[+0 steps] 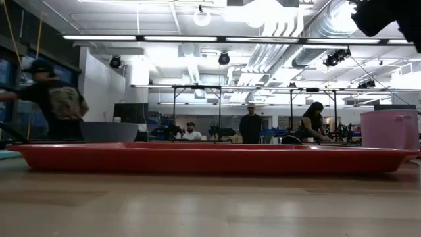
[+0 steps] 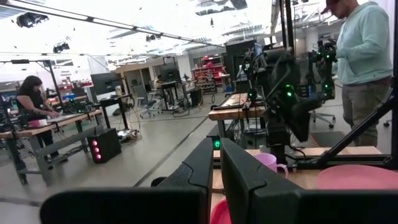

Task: Set up tray
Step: Put the purple cup on the red tray

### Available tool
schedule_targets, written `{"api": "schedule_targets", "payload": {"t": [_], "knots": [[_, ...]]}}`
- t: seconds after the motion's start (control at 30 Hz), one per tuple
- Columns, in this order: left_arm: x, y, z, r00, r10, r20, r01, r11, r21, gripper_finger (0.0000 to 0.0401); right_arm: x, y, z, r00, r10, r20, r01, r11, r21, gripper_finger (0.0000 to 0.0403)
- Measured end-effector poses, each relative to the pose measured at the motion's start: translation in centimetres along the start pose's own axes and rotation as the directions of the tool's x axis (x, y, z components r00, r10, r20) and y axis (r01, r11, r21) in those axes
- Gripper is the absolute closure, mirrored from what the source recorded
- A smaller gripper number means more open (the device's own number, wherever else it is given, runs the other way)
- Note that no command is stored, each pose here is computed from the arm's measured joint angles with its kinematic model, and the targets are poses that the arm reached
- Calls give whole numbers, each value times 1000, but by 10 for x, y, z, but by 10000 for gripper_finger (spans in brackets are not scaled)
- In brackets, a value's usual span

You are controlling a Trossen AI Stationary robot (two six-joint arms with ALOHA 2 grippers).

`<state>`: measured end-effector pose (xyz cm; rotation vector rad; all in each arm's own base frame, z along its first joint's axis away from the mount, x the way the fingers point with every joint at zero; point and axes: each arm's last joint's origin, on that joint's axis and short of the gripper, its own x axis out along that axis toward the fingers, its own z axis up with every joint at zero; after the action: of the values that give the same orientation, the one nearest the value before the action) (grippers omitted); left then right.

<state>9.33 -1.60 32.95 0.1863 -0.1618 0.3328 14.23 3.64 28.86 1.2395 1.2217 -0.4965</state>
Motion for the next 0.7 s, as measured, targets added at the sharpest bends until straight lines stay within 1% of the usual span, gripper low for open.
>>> {"api": "schedule_targets", "payload": {"t": [0.07, 0.2, 0.23, 0.3, 0.4, 0.47, 0.53, 0.6, 0.7], "knots": [[0, 0, 0, 1000, -1, -2, 1, 1000, 2, 341, 12, 6, -2, 997, 76, 0, -76, 997, 9, 315], [0, 0, 0, 1000, -1, -3, 1, 1000, 3, 341, 32, 13, -14, 985, 167, 54, -168, 985, 26, 321], [0, 0, 0, 1000, -1, -3, 1, 1000, 3, 341, 35, 13, -19, 981, 179, 74, -182, 983, 31, 323], [0, 0, 0, 1000, -1, -3, 1, 1000, 10, 341, 40, 11, -30, 981, 172, 94, -177, 983, 54, 327], [0, 0, 0, 1000, -5, -2, 5, 999, 50, 341, 42, 10, -46, 982, 172, 81, -178, 982, 70, 335], [0, 0, 0, 1000, -6, -2, 6, 997, 77, 341, 44, 12, -56, 988, 142, 56, -146, 987, 68, 343], [0, 0, 0, 1000, -5, -2, 6, 996, 93, 341, 47, 16, -63, 997, 78, 31, -79, 995, 60, 352], [0, 0, 0, 1000, -6, -2, 6, 994, 112, 341, 49, 19, -71, 999, -27, 23, 26, 999, 46, 364], [0, 0, 0, 1000, -6, -2, 6, 991, 137, 341, 53, 25, -83, 982, -184, 51, 183, 983, 22, 380]]}}
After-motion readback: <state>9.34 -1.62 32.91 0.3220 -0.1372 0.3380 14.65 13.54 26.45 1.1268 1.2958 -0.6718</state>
